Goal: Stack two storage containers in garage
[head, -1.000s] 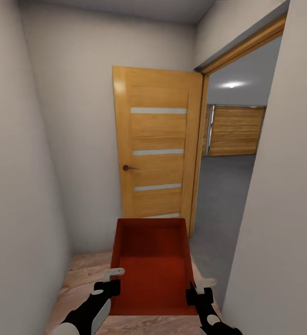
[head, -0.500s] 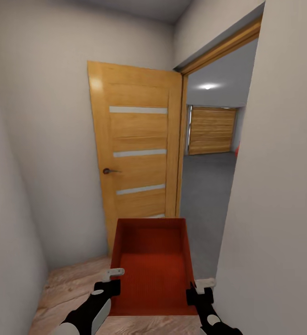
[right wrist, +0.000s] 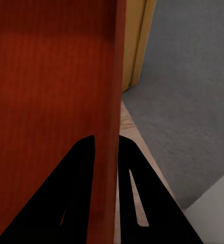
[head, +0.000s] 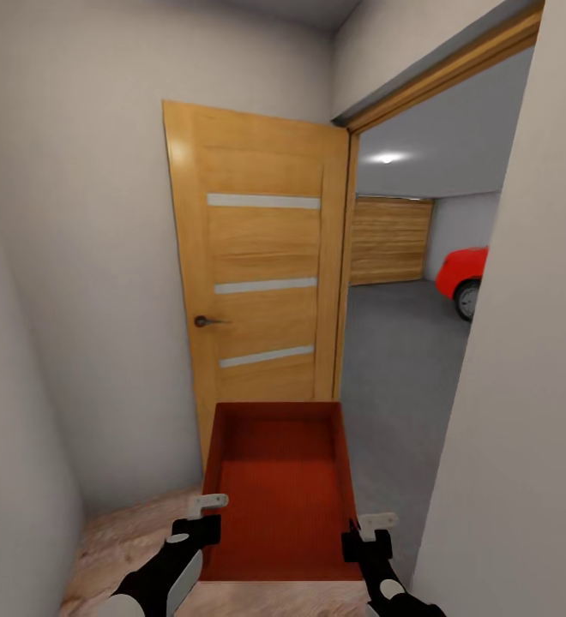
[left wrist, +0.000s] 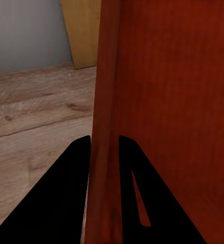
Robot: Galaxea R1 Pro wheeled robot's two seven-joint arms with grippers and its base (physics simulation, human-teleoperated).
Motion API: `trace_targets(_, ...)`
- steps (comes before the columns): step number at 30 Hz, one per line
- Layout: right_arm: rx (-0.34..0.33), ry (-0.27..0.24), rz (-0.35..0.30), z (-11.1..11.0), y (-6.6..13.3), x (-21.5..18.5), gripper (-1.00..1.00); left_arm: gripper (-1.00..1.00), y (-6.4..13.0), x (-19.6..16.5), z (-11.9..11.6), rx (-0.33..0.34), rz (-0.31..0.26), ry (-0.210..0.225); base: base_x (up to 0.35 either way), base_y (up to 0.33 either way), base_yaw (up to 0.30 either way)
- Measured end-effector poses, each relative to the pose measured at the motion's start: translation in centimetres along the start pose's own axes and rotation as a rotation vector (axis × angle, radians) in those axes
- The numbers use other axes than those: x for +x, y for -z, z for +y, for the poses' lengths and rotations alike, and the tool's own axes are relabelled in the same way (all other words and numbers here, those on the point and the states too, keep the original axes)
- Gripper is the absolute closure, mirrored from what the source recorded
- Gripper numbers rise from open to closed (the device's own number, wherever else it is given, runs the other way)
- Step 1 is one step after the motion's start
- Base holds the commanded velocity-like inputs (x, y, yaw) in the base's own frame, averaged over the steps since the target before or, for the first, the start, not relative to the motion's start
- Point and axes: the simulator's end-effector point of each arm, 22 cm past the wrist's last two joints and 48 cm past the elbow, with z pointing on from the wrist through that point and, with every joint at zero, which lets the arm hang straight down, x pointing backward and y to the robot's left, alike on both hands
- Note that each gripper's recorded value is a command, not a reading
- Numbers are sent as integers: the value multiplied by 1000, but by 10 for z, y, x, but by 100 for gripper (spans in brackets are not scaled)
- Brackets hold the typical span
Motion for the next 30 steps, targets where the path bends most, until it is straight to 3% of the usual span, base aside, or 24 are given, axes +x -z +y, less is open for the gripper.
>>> trace_targets(30, -1, -1, 1, -2, 0, 1, 100, 100, 0, 1, -2, -2, 1, 0, 248, 216, -259)
